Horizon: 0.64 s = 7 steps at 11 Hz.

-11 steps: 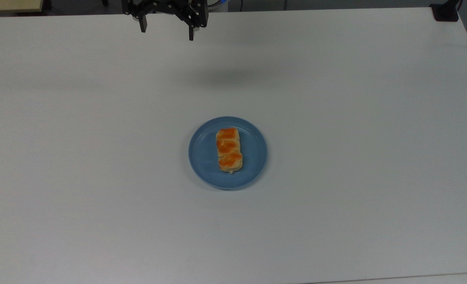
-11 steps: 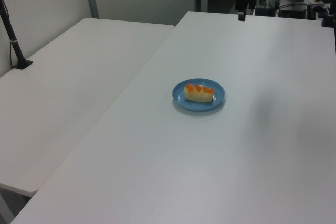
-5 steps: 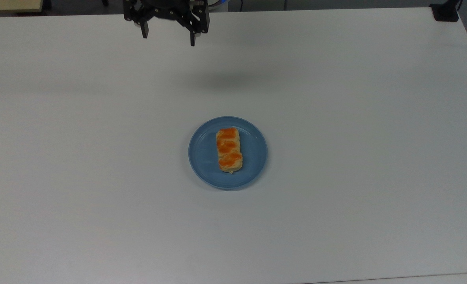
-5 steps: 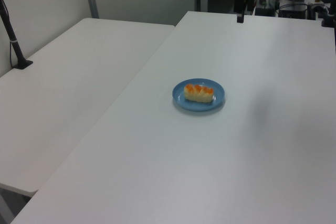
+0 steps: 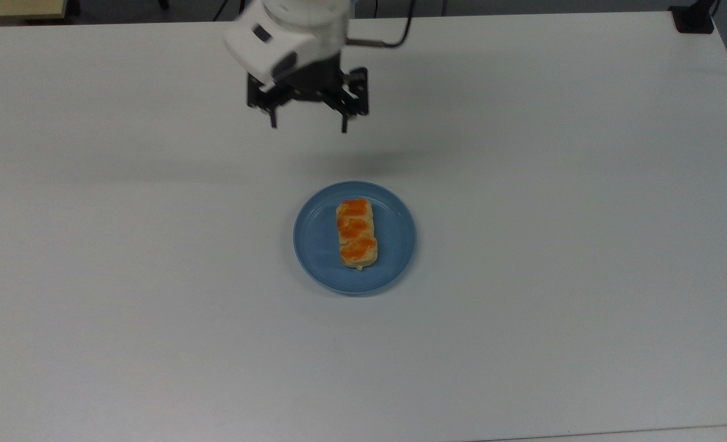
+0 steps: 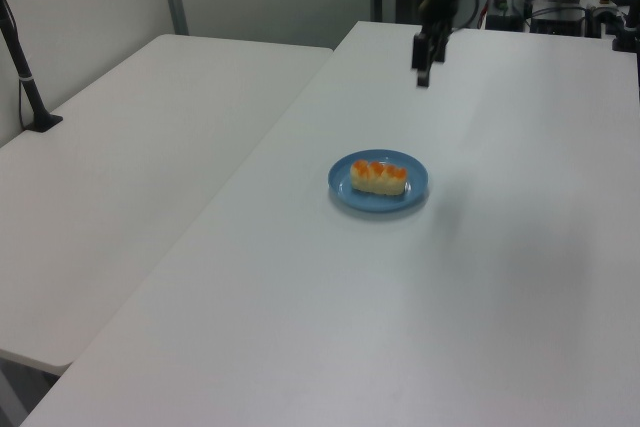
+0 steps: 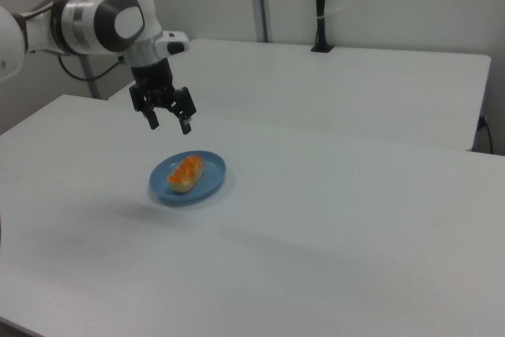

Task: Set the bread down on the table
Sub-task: 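Lower the open gripper onto the bread on the blue plate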

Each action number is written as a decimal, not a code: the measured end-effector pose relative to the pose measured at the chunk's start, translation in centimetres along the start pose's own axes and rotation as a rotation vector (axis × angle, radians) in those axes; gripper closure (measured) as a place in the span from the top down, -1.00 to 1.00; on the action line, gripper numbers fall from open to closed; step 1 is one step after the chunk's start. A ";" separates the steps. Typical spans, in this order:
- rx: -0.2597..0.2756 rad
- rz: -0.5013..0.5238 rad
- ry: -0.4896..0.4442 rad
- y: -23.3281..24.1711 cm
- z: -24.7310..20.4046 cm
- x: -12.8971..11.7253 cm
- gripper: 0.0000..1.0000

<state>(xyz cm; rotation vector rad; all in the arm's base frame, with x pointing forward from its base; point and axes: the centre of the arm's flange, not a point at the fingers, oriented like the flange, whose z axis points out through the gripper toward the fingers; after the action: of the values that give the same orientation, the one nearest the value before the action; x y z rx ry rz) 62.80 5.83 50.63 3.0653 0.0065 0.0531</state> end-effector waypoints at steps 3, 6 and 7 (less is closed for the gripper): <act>0.008 -0.064 0.016 -5.0 6.6 2.4 1.00; 0.011 -0.080 0.008 -6.5 12.9 4.0 1.00; 0.012 -0.082 0.013 -6.7 14.2 4.3 1.00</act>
<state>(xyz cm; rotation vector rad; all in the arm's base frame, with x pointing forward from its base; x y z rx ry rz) 67.60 11.43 36.12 3.0730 0.1339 0.0689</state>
